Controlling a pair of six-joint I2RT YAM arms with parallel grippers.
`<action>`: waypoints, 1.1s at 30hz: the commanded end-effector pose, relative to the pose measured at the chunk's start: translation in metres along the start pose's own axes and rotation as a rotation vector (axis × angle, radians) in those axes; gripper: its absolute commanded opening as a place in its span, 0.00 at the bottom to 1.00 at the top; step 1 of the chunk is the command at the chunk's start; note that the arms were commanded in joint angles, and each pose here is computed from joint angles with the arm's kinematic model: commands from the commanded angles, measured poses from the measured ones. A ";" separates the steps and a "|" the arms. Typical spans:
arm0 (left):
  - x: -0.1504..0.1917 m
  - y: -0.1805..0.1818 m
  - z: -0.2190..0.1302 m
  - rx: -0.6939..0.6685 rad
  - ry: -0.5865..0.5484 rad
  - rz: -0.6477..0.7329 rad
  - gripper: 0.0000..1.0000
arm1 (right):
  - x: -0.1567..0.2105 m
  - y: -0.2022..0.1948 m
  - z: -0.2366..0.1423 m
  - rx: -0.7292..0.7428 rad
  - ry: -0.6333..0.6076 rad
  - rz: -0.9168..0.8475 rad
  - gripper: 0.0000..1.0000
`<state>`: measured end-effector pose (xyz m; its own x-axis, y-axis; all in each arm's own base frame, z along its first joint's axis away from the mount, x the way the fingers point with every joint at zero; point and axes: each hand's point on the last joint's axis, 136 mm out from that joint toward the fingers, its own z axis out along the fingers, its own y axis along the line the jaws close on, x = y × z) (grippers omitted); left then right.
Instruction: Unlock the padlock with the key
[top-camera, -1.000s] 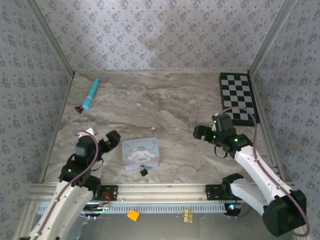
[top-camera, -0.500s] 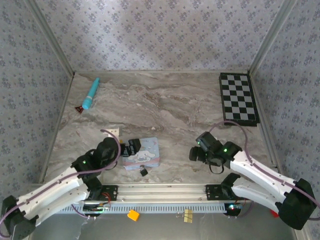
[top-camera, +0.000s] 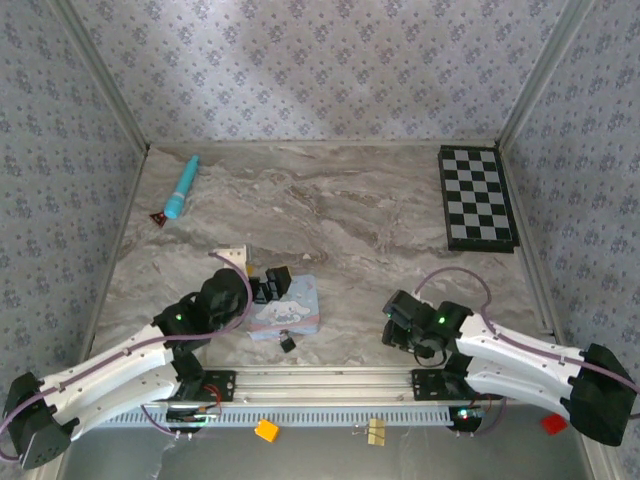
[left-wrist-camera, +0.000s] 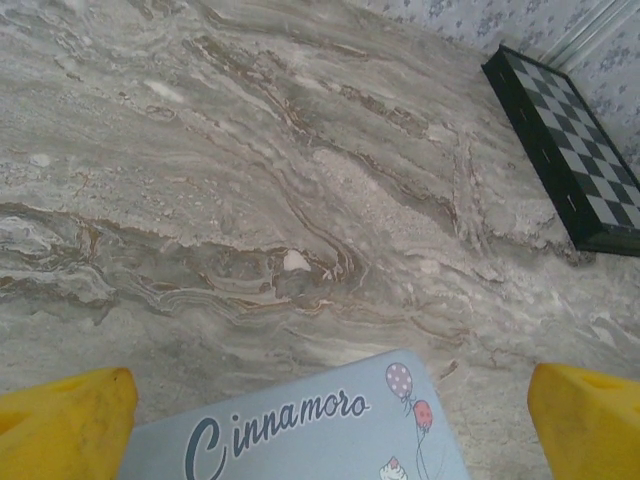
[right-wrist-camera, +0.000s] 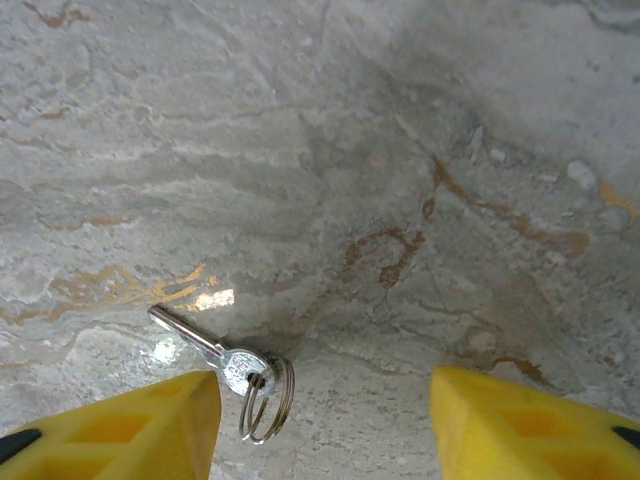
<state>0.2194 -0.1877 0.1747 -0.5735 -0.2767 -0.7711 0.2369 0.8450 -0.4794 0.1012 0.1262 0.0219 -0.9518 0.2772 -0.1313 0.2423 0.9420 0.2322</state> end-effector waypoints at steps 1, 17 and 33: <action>-0.011 -0.007 -0.002 0.020 -0.049 -0.018 1.00 | 0.000 0.001 0.002 -0.012 -0.013 0.058 0.53; -0.006 -0.009 -0.002 0.047 -0.047 -0.038 1.00 | 0.000 0.006 0.010 -0.058 -0.024 0.116 0.31; 0.000 -0.006 -0.003 0.052 -0.043 -0.047 1.00 | -0.001 0.026 0.014 -0.088 -0.010 0.085 0.27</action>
<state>0.2151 -0.1903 0.1747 -0.5629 -0.3146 -0.7643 0.2488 0.8173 -0.5197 0.1023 0.1307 0.0133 -0.9251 0.3610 -0.1177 0.3260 0.9141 0.2412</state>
